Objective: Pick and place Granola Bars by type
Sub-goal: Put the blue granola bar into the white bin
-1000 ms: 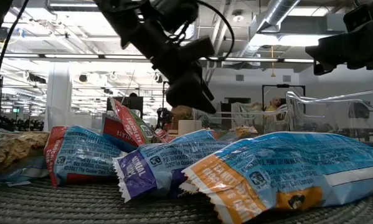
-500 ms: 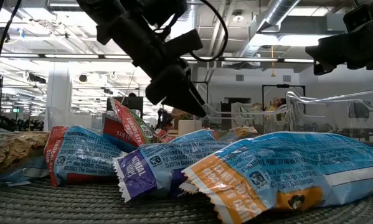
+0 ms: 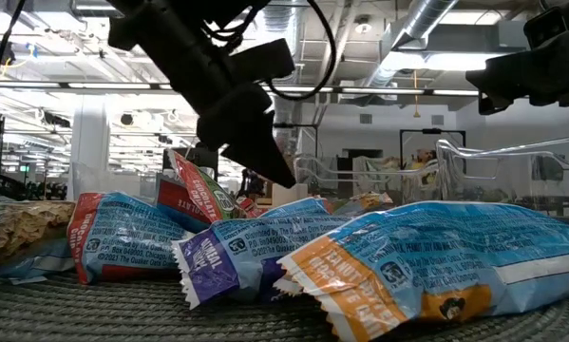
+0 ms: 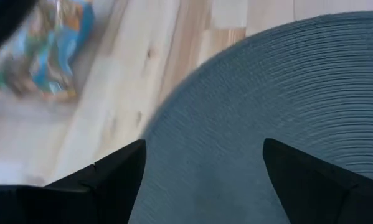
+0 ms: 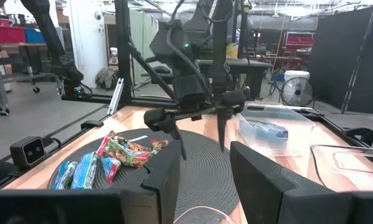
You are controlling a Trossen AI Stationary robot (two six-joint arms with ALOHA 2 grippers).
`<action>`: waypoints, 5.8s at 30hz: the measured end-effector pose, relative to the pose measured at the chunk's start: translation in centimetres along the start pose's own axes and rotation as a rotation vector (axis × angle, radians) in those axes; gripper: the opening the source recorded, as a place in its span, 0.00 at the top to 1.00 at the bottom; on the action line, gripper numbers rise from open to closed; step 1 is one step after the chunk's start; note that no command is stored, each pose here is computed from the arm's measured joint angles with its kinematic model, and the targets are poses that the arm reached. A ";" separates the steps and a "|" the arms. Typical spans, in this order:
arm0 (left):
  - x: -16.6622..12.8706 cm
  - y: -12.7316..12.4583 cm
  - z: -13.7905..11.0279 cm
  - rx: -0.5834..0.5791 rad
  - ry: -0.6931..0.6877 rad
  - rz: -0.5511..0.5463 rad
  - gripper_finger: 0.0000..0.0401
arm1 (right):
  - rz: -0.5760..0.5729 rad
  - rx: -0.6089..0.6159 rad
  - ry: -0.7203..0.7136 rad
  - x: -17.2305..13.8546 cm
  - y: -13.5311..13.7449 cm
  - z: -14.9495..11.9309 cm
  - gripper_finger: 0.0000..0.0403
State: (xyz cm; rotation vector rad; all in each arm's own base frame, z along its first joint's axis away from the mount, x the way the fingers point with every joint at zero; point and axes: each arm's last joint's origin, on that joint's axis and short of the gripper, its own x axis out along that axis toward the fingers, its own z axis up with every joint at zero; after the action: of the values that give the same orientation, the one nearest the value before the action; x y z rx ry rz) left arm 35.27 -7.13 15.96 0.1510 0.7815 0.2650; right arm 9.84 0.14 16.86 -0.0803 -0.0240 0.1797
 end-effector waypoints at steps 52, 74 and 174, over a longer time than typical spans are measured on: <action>-6.4 -14.6 2.0 0.029 -0.027 -0.394 0.21 | 0.000 0.000 0.000 0.0 0.0 0.0 0.67; -2.5 -16.7 4.0 -0.088 0.097 -0.300 0.21 | 0.000 0.001 0.003 0.0 0.0 0.0 0.67; -6.2 -9.6 13.8 0.086 0.153 -0.016 1.00 | 0.000 0.001 0.003 0.0 0.0 0.0 0.67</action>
State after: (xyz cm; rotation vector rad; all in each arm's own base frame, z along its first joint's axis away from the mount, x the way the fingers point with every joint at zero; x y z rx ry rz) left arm 42.58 -18.59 27.57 0.2073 0.9464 0.2293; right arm 9.86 0.14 16.84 -0.0799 -0.0212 0.1797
